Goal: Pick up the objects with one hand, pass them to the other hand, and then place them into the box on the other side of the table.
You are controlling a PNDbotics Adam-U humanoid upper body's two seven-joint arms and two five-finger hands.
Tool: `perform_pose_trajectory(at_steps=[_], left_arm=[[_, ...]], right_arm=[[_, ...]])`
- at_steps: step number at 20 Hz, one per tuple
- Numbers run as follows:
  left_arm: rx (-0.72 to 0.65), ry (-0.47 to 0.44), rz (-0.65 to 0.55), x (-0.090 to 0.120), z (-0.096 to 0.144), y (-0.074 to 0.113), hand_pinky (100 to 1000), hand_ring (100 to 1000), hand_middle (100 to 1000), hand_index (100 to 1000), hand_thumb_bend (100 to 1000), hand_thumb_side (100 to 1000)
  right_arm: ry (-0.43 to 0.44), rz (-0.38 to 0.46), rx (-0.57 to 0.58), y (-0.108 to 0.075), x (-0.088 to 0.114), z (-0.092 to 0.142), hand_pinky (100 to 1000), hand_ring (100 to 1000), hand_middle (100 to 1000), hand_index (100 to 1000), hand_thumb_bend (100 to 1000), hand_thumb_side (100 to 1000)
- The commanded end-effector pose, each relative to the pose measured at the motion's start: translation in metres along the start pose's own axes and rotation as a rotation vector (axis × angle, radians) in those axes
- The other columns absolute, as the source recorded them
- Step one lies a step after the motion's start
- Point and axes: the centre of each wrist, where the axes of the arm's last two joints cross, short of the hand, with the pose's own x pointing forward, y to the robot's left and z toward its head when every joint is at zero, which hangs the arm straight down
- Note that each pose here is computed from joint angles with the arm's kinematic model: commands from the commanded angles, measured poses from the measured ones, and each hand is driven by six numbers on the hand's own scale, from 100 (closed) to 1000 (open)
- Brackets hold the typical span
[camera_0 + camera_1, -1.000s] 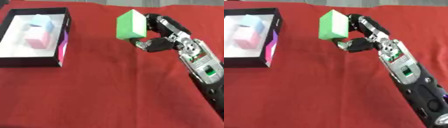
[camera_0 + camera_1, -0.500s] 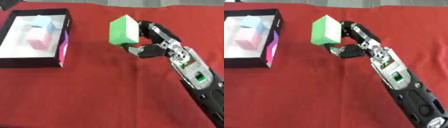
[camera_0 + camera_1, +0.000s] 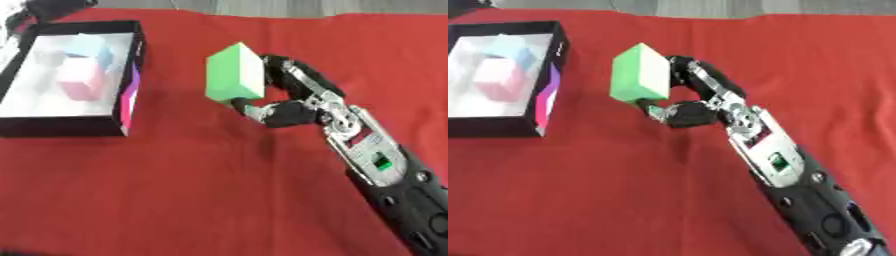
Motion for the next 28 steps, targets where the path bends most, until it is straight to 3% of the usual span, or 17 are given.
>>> perform_pose_trajectory(at_steps=[1,7,8,9,12,18,21,28], left_arm=[[-0.090,-0.055,-0.075,0.018,0.004,0.006,764,804,742,821,137,761],[-0.249,-0.096,-0.179,0.040,0.002,0.000,786,828,776,876,271,698],[-0.264,-0.096,-0.197,0.042,0.000,-0.002,790,831,779,879,337,668],[-0.277,-0.095,-0.211,0.044,-0.002,-0.004,792,832,779,878,298,694],[-0.308,-0.093,-0.240,0.050,-0.008,-0.012,791,831,771,871,356,676],[-0.299,-0.101,-0.298,0.060,-0.013,-0.022,801,840,782,880,424,670],[-0.291,-0.113,-0.342,0.064,-0.012,-0.023,812,850,786,879,577,664],[-0.254,-0.110,-0.431,0.070,-0.006,-0.022,840,865,781,878,746,665]], right_arm=[[-0.043,-0.003,-0.003,0.001,0.007,-0.005,815,670,459,477,100,174],[-0.069,-0.023,0.001,0.010,0.008,-0.007,816,675,463,481,100,179],[-0.072,-0.029,0.003,0.012,0.008,-0.008,816,676,463,481,100,175],[-0.076,-0.033,0.005,0.013,0.008,-0.008,816,677,464,482,100,174],[-0.086,-0.031,0.014,0.018,0.009,-0.010,817,678,465,483,100,167],[-0.095,-0.025,0.025,0.022,0.011,-0.011,818,679,465,484,100,160],[-0.085,-0.020,0.030,0.023,0.010,-0.010,819,679,465,484,100,158],[-0.068,-0.013,0.041,0.024,0.007,-0.010,820,678,465,483,100,158]])
